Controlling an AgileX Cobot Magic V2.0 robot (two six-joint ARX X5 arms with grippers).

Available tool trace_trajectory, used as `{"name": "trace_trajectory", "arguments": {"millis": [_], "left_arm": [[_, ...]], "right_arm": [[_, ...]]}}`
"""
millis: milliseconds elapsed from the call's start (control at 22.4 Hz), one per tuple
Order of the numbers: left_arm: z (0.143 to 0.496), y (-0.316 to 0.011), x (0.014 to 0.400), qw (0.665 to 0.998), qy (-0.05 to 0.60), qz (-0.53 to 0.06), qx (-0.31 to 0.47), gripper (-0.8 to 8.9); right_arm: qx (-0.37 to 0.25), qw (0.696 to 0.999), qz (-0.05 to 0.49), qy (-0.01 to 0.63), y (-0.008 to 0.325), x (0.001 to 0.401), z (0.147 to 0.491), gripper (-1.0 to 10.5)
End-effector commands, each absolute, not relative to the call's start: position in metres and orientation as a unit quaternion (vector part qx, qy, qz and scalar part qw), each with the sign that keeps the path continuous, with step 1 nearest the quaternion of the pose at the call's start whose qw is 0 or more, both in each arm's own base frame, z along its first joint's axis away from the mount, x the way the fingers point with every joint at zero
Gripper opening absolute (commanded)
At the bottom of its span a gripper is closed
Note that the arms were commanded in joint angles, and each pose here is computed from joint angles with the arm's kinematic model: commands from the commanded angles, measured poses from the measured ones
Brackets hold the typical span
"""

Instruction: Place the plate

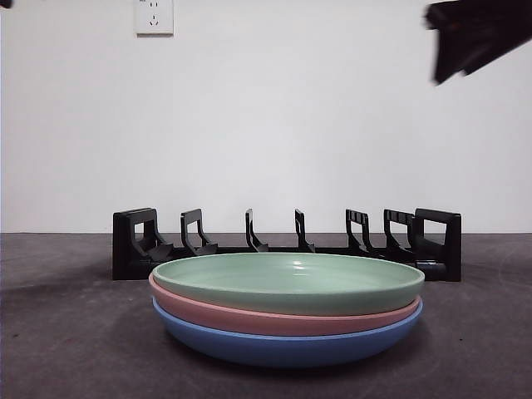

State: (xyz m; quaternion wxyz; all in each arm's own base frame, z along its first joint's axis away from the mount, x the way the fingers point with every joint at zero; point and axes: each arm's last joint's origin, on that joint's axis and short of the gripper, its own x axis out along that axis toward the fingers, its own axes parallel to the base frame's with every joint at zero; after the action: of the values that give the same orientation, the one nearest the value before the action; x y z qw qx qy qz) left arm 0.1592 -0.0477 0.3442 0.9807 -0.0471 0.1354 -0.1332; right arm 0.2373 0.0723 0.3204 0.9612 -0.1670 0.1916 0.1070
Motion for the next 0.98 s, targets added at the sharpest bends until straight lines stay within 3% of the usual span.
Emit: {"name": "trace_trajectory", "arguments": {"millis": [45, 89, 134, 313, 805, 849, 983], "left_arm": [[0.349, -0.052, 0.173, 0.983, 0.11, -0.134, -0.059, 1.87], [0.348, -0.053, 0.176, 0.983, 0.112, -0.134, -0.059, 1.78], [0.346, -0.054, 0.179, 0.982, 0.117, -0.135, -0.057, -0.22], [0.343, -0.055, 0.183, 0.981, 0.128, -0.134, -0.049, 0.08], [0.341, -0.055, 0.181, 0.981, 0.134, -0.135, -0.046, 0.07], [0.342, -0.054, 0.177, 0.983, 0.126, -0.137, -0.002, 0.08], [0.334, -0.044, 0.167, 0.984, 0.13, -0.122, 0.027, 0.08]], "right_arm": [[-0.151, 0.971, 0.072, 0.171, 0.054, 0.247, 0.326, 2.3], [-0.145, 0.972, 0.065, 0.172, 0.049, 0.248, 0.326, 2.3], [-0.142, 0.972, 0.066, 0.178, 0.047, 0.248, 0.325, 0.7], [-0.139, 0.967, 0.099, 0.19, 0.048, 0.246, 0.323, 0.2], [-0.139, 0.97, 0.093, 0.178, 0.048, 0.247, 0.325, 0.2], [-0.139, 0.97, 0.093, 0.178, 0.048, 0.247, 0.325, 0.2], [-0.139, 0.97, 0.093, 0.177, 0.048, 0.247, 0.325, 0.2]]}}
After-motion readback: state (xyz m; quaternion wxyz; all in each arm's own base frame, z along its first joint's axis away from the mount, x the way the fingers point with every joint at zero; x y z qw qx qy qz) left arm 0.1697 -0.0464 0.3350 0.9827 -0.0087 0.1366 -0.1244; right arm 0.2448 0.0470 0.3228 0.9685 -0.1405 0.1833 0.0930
